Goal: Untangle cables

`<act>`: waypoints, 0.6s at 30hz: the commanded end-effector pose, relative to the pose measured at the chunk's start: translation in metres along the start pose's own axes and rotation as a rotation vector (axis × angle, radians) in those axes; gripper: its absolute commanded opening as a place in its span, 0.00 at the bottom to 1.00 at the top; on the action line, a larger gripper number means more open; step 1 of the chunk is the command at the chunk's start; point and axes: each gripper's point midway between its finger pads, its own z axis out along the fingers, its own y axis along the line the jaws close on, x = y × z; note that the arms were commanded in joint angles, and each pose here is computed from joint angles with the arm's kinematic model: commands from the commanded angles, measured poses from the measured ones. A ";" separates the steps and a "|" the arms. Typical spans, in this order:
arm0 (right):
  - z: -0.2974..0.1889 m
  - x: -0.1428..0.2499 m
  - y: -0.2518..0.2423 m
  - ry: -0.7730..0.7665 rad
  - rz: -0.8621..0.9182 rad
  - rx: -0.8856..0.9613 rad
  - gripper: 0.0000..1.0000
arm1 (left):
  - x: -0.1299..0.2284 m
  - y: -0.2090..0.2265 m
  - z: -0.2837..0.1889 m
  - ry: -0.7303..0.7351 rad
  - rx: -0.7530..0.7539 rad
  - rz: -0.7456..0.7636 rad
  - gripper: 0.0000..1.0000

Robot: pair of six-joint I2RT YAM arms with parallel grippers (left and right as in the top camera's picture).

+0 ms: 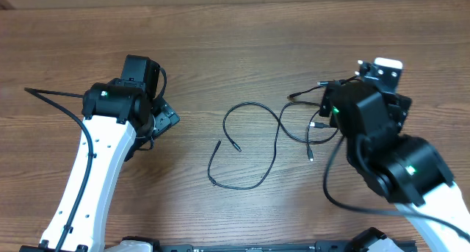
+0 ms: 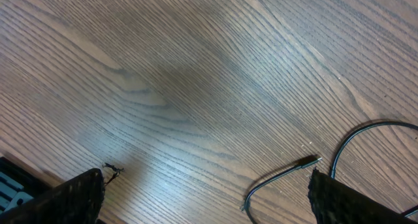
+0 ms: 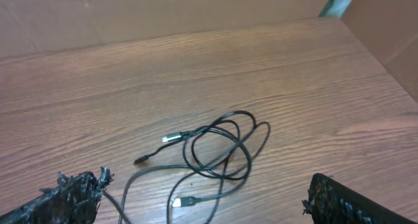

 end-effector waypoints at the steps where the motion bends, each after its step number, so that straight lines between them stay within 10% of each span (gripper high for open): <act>1: 0.020 -0.001 0.017 0.017 -0.001 0.015 1.00 | -0.003 0.004 0.002 -0.013 -0.019 -0.026 0.99; 18: 0.168 0.051 0.046 0.357 0.151 -0.099 1.00 | -0.003 0.004 0.002 -0.013 -0.019 -0.026 1.00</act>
